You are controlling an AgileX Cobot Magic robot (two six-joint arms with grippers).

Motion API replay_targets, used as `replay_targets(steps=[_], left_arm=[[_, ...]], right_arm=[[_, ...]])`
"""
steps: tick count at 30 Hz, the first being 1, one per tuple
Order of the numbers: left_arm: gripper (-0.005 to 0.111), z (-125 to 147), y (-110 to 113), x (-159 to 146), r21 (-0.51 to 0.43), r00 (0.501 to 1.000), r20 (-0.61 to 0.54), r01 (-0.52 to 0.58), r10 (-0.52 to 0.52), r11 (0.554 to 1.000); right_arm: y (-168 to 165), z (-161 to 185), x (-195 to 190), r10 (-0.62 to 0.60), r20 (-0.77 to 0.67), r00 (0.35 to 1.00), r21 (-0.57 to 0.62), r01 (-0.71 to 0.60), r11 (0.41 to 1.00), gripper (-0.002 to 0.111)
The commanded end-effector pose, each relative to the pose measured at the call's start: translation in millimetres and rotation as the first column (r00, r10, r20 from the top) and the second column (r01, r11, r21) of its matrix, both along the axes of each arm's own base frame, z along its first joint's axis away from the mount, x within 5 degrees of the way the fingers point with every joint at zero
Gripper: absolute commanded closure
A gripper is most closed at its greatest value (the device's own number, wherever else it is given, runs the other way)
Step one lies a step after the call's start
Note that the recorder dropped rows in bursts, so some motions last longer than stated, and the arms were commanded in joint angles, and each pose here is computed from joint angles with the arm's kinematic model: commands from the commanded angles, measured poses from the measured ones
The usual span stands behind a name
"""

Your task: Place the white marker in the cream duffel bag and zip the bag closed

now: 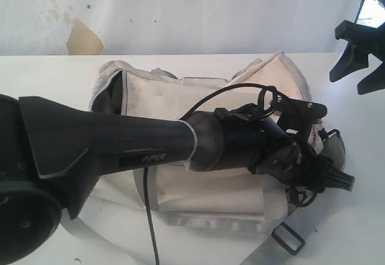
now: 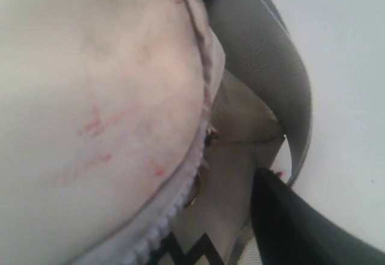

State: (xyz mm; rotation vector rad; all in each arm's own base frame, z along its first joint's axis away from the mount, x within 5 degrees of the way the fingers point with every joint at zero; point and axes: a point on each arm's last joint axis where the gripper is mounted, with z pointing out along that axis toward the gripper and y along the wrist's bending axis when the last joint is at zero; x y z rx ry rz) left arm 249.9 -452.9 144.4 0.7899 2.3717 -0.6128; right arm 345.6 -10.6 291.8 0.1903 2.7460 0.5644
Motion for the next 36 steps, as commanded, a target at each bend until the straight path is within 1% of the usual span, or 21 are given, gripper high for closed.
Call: replay_targets(steps=[1,3,4,6,7,10,12,14,15,17,18,20,24,27,29,32,35,36], left_arm=[[0.047,-1.7,-6.5,-5.8,-0.035,1.000,-0.007,0.001,-0.001,0.999],[0.047,3.3,-12.3,-14.4,-0.039,1.000,-0.025,0.009,-0.010,0.999],[0.047,5.9,-15.1,-19.4,-0.024,0.999,-0.013,0.034,-0.034,0.999],[0.047,6.4,-17.2,-22.3,0.016,0.995,0.054,0.088,-0.089,0.996],[0.048,4.7,-16.5,-21.9,0.024,0.996,0.049,0.078,-0.079,0.997],[0.053,0.5,-12.6,-22.4,0.051,1.000,-0.011,0.029,-0.029,0.998],[0.059,2.5,-12.7,-23.7,0.066,0.999,0.012,0.048,-0.049,0.997],[0.066,-2.3,-11.7,-18.8,0.084,0.997,0.047,0.052,-0.056,0.995],[0.069,-4.6,-10.1,-13.3,0.074,0.998,0.049,0.034,-0.038,0.997],[0.069,-9.6,-4.4,-1.5,0.061,1.000,0.020,-0.021,0.020,0.998],[0.068,-11.0,-1.0,4.5,0.051,0.999,-0.002,-0.054,0.054,0.997],[0.065,-10.9,3.4,12.8,0.033,0.996,-0.025,-0.087,0.088,0.996],[0.056,-6.3,7.6,27.5,-0.056,0.980,-0.107,-0.172,0.165,0.984],[0.051,-3.3,3.8,27.1,-0.117,0.974,-0.142,-0.196,0.179,0.974],[0.051,-1.3,-1.4,22.2,-0.151,0.974,-0.150,-0.192,0.169,0.970],[0.051,1.6,-8.8,16.4,-0.199,0.982,-0.123,-0.165,0.143,0.966],[0.052,-0.9,-12.3,18.3,-0.246,0.985,-0.104,-0.159,0.137,0.956],[0.053,-5.0,-12.7,18.6,-0.242,0.985,-0.103,-0.157,0.136,0.957]], right_arm=[[-1.4,3.1,-1.4,0.004,0.012,1.000,0.002,-0.004,1.000,0.057],[-1.4,3.1,-1.4,0.004,0.012,1.000,0.002,-0.004,1.000,0.057],[-1.4,3.1,-1.4,0.004,0.012,1.000,0.002,-0.004,1.000,0.057],[-1.4,3.1,-1.4,0.004,0.012,1.000,0.002,-0.004,1.000,0.057],[-1.4,3.1,-1.4,0.004,0.012,1.000,0.002,-0.004,1.000,0.057],[-1.4,3.1,-1.4,0.004,0.012,1.000,0.002,-0.004,1.000,0.057],[-1.4,3.1,-1.4,0.004,0.012,1.000,0.002,-0.004,1.000,0.057],[-1.4,3.1,-1.4,0.004,0.012,1.000,0.002,-0.004,1.000,0.057],[-1.3,3.0,-1.6,0.004,0.011,1.000,0.003,-0.004,1.000,0.057],[-1.2,3.0,-1.7,0.005,0.009,1.000,0.003,-0.005,1.000,0.057],[-1.2,3.0,-1.7,0.005,0.009,1.000,0.003,-0.005,1.000,0.057],[-1.2,3.0,-1.7,0.005,0.009,1.000,0.003,-0.005,1.000,0.057],[-1.3,3.0,-1.6,0.005,0.010,1.000,0.003,-0.005,1.000,0.057],[-1.4,3.1,-1.4,0.004,0.012,1.000,0.002,-0.004,1.000,0.057],[-1.4,3.1,-1.2,0.003,0.014,1.000,0.002,-0.003,1.000,0.057],[-1.4,3.1,-1.2,0.003,0.014,1.000,0.002,-0.003,1.000,0.057],[-1.3,3.2,-1.2,0.002,0.014,1.000,0.004,-0.002,1.000,0.057],[-1.2,3.1,-1.4,0.003,0.012,1.000,0.004,-0.004,1.000,0.057]])
